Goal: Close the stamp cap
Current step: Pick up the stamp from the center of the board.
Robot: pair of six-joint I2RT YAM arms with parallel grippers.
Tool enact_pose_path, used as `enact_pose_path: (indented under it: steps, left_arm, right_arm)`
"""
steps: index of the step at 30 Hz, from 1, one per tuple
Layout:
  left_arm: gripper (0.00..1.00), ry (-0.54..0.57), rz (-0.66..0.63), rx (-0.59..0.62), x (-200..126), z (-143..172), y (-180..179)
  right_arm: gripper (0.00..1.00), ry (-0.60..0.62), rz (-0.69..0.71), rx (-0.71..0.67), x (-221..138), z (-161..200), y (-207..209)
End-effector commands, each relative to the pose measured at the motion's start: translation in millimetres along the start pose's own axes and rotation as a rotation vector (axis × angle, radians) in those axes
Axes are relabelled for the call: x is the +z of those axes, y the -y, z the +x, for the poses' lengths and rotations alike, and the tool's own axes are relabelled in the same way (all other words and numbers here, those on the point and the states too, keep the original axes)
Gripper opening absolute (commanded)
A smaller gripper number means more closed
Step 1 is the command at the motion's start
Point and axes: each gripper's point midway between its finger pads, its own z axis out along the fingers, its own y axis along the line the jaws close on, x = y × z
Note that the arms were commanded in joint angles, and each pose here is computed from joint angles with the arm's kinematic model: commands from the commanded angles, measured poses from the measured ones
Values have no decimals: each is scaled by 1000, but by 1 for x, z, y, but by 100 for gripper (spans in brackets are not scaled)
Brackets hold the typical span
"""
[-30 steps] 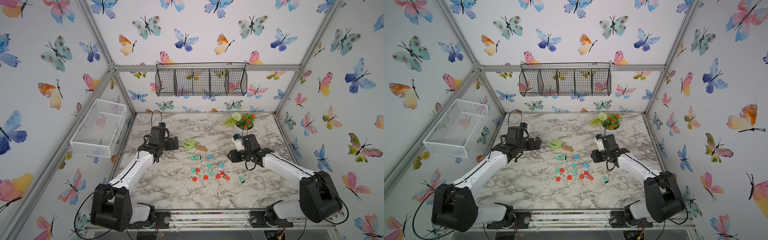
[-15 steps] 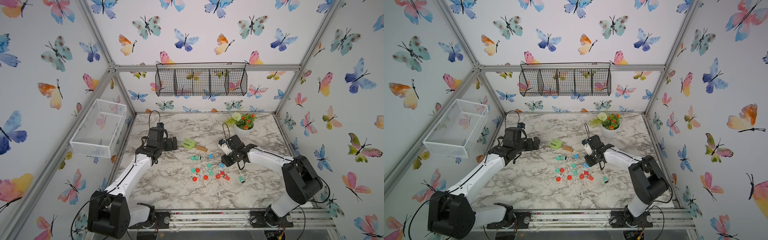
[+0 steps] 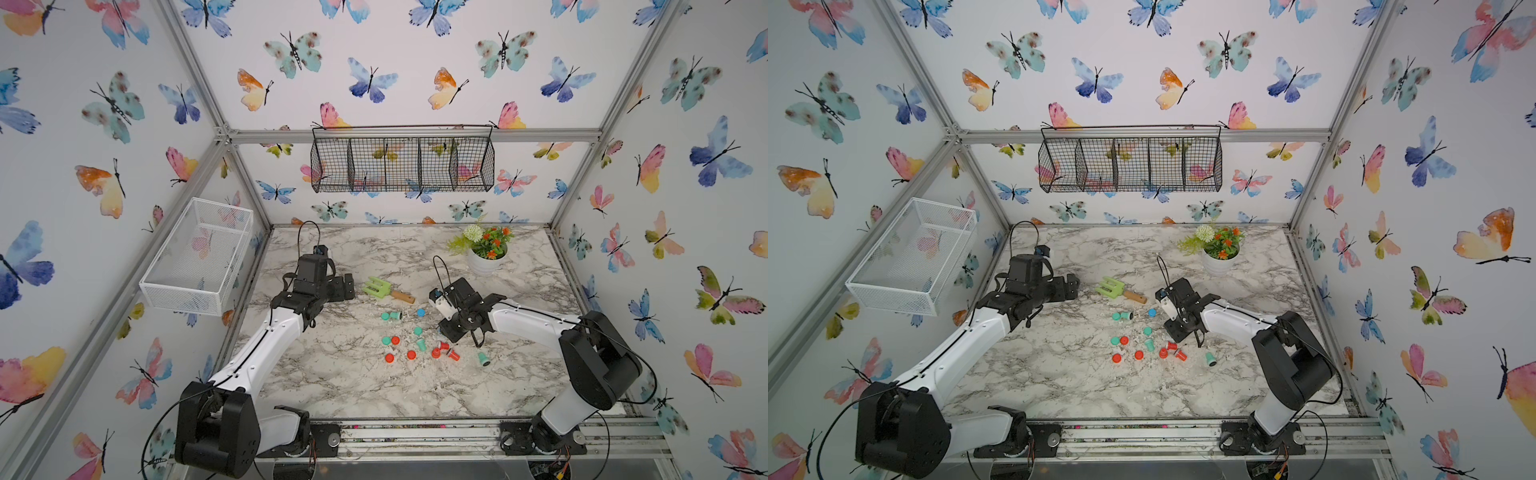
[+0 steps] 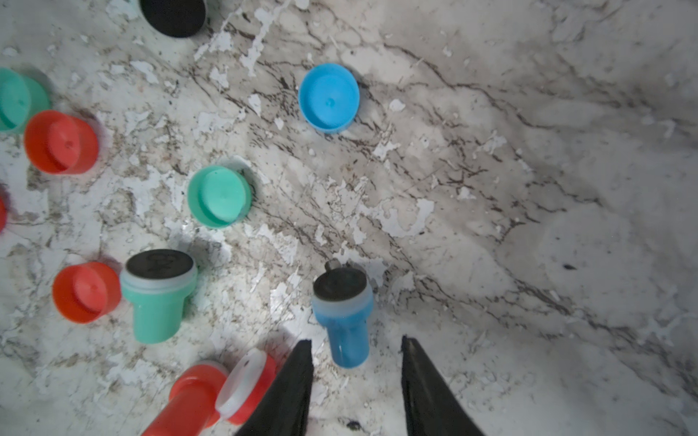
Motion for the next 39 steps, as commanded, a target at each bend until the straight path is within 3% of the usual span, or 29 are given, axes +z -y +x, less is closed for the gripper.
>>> enact_pose_path:
  steps: [1,23,39]
  left_arm:
    - [98,17,-8,12,-5,-3,-1]
    - [98,26,51,-13,-7,-10,10]
    - [99,107,84,-13,-22,-21,15]
  right_arm:
    - [41,-37,-7,-24,6,6,-4]
    - [35,-68,-22,-34,21,8,-6]
    - [32,-61,-30,-34,25,5,-8]
